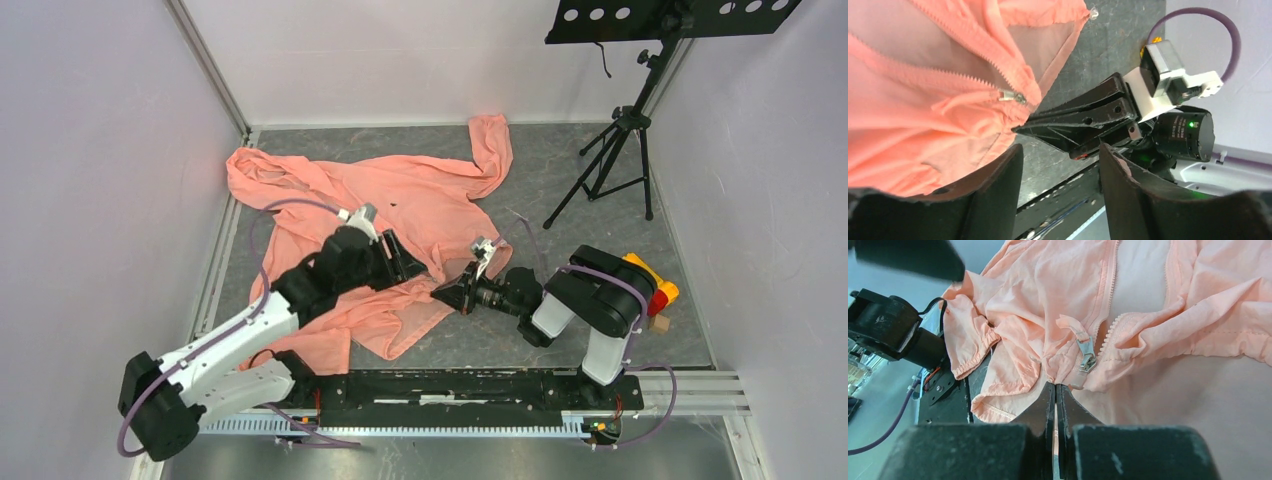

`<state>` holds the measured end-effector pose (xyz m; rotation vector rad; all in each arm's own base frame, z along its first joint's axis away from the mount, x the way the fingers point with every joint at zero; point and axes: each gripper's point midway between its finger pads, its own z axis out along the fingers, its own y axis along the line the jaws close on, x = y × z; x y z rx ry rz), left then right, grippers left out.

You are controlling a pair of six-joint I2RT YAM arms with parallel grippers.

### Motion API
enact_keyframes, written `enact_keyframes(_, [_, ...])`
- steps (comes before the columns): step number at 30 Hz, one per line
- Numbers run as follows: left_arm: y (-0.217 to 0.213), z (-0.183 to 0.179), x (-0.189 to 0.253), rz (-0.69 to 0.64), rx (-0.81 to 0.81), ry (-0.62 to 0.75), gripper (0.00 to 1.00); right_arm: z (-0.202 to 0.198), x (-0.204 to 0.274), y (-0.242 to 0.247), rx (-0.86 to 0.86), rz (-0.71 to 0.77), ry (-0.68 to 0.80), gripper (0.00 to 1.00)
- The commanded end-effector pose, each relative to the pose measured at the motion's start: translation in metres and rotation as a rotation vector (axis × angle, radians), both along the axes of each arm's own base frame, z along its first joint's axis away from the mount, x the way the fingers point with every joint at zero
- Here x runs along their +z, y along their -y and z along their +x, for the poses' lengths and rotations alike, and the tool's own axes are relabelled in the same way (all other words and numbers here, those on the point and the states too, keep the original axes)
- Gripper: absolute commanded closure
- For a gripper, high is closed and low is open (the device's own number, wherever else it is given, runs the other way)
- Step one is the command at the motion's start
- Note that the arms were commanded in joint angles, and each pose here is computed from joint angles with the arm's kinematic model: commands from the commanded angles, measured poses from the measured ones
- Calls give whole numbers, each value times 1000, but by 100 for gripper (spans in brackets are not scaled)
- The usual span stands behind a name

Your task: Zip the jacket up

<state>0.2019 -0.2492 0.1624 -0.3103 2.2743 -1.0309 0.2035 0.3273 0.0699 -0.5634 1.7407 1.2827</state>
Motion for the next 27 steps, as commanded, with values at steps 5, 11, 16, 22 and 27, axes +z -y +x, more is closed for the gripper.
enact_keyframes(5, [-13, 12, -5, 254, -490, 13, 42, -9, 20, -4, 56, 90, 57, 100])
enact_keyframes(11, [16, 22, -20, 201, -692, -72, 45, -11, 21, -1, 53, 96, 62, 100])
enact_keyframes(16, [8, 21, -47, 274, -700, -113, 41, -12, 24, -2, 58, 109, 64, 100])
enact_keyframes(22, [-4, 34, -67, 412, -656, -94, 31, -13, 28, -3, 67, 126, 63, 100])
enact_keyframes(27, [-2, 40, -79, 431, -686, -106, 25, -14, 29, -3, 74, 134, 62, 100])
